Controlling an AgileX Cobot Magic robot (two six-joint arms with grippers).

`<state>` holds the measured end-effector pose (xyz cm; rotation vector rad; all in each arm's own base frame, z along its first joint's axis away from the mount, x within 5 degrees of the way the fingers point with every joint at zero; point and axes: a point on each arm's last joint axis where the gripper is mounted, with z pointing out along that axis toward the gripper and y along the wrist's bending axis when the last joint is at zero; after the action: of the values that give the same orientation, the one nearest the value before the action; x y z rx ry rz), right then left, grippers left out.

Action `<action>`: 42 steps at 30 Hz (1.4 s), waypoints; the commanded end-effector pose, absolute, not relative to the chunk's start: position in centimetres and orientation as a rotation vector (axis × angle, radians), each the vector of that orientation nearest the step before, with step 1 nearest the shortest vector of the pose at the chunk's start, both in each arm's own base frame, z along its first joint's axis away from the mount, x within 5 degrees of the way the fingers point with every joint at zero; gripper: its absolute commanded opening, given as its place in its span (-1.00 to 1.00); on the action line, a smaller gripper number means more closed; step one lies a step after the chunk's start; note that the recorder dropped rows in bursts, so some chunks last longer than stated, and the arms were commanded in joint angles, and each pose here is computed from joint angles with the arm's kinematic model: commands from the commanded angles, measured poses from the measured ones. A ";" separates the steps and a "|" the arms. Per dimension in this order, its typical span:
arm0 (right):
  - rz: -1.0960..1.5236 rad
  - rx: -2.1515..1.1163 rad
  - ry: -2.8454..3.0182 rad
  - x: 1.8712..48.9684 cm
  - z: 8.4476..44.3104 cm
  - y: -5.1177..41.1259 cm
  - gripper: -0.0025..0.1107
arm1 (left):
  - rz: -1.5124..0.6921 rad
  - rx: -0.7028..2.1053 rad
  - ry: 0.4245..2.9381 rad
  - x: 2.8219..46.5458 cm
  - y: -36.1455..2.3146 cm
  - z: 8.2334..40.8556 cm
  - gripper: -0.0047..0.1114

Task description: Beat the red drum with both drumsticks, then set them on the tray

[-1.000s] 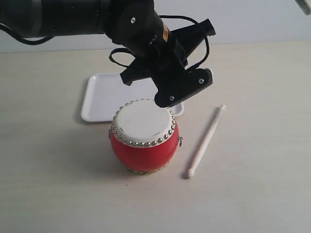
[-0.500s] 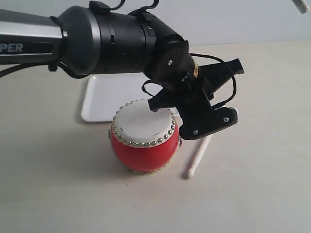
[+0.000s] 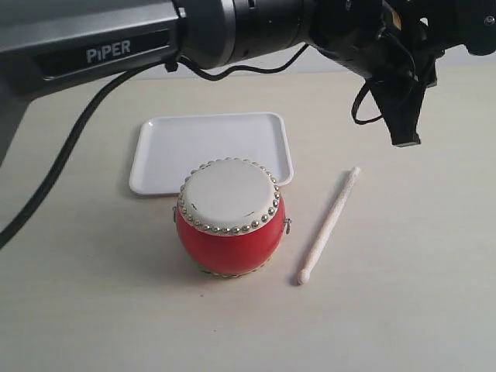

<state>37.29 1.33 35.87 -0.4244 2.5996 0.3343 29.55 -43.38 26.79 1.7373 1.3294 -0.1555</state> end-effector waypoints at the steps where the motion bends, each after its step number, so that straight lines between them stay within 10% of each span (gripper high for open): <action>1: 0.330 -0.431 2.588 37.2 36.0 1.3 -0.96 | -0.126 1.821 1.414 29.3 -43.1 25.9 -0.92; 17: 0.330 -0.451 2.580 37.1 36.1 1.3 -0.96 | -0.251 1.358 2.214 29.6 -43.0 22.3 -0.89; 24: 0.328 -0.449 2.575 37.0 36.3 1.3 -0.96 | -0.283 1.191 2.410 30.6 -43.7 18.2 0.01; 42: 0.340 -0.441 2.573 37.0 36.4 1.4 -0.96 | -0.273 1.139 2.473 31.1 -43.8 15.3 0.03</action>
<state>37.29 1.38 35.89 -0.4430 2.5929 0.3368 31.08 -43.74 14.78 1.1530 2.4841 -0.2636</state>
